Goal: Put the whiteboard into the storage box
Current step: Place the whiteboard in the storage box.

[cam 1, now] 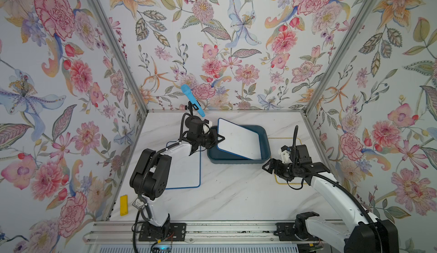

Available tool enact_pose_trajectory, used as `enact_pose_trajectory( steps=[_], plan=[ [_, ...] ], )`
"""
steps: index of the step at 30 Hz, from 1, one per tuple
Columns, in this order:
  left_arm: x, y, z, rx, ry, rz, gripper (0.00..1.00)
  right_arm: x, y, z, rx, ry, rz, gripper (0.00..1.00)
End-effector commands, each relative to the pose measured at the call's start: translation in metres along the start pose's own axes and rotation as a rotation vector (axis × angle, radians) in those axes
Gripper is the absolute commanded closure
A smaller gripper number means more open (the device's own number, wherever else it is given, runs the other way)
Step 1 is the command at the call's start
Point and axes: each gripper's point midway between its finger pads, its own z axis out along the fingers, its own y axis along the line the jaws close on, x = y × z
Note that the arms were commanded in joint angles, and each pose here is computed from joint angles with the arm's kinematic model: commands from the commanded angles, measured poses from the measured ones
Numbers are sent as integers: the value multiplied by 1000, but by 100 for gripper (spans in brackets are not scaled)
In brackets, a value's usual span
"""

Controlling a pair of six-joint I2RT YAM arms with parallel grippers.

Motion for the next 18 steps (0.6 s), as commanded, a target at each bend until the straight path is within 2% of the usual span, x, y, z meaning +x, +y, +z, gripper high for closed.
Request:
enact_pose_trajectory(
  steps=[1,4,6,9,18],
  plan=[
    [15,54,6,-211,51,53,92,-1,-5,1,25,11,25,11],
    [15,69,4,-301,58,65,84,-2,-3,1,21,13,19,11],
    [15,79,2,-359,71,76,75,-3,-4,2,22,15,22,11],
    [14,89,-1,-425,88,95,68,-2,-3,1,20,15,20,11],
    [2,83,-8,-482,79,158,47,1,-4,1,20,13,22,10]
  ],
)
